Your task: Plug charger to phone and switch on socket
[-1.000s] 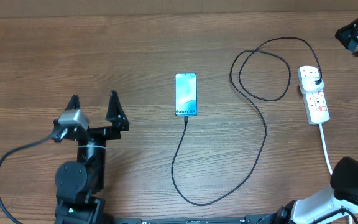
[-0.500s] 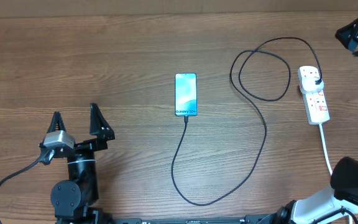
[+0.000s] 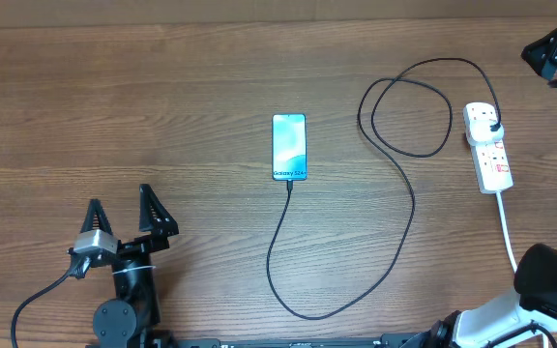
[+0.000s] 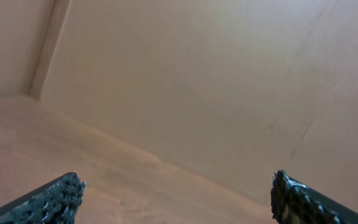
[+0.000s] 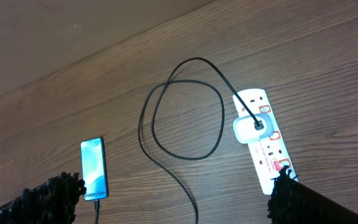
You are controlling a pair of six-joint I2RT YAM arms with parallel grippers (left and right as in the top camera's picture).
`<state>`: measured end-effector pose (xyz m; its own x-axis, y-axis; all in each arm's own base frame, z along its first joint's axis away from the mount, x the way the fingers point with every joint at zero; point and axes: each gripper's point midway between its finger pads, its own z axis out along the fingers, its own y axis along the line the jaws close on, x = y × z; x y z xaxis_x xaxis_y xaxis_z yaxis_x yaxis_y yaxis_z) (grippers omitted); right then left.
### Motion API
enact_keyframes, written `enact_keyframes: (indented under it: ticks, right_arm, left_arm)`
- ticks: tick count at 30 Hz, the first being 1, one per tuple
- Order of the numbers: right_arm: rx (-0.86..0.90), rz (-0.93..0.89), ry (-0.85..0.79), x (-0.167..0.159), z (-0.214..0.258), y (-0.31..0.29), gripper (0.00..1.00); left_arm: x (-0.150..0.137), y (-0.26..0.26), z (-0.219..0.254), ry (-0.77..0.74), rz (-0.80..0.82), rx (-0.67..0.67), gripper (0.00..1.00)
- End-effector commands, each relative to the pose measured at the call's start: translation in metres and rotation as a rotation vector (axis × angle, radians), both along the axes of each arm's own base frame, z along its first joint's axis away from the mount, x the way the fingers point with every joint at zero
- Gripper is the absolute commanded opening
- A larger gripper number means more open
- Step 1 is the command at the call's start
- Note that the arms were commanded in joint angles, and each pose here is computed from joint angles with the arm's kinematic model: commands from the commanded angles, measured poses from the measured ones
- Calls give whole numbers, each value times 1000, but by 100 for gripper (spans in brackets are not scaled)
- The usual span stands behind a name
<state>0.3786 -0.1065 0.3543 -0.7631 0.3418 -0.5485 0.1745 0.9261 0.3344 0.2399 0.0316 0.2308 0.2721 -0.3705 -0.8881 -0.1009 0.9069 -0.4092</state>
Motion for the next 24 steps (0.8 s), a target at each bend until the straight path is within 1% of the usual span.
enact_keyframes:
  ticks: [1,9,11,16,21,24]
  right_arm:
    - [-3,-5,-10,-1,3,0,100]
    - [-3,-5,-10,-1,3,0,100]
    - [-3,-5,-10,-1,3,0,100]
    - [-3,-5,-10,-1,3,0,100]
    - [-3,-5,-10,-1,3,0,100]
    - [-3,-5,-10,-1,3,0,100]
  left_arm:
    - [1,2,-17,47,-3,-45,100]
    - [3,4,-64,240,10,-43,100]
    - [3,1,-70,268,-2,-21,100]
    - [4,-6,-71,294,-34,107,100]
    - [6,-27,-74,324,-143,334,100]
    - [6,-33,-75,329,-171,412,100]
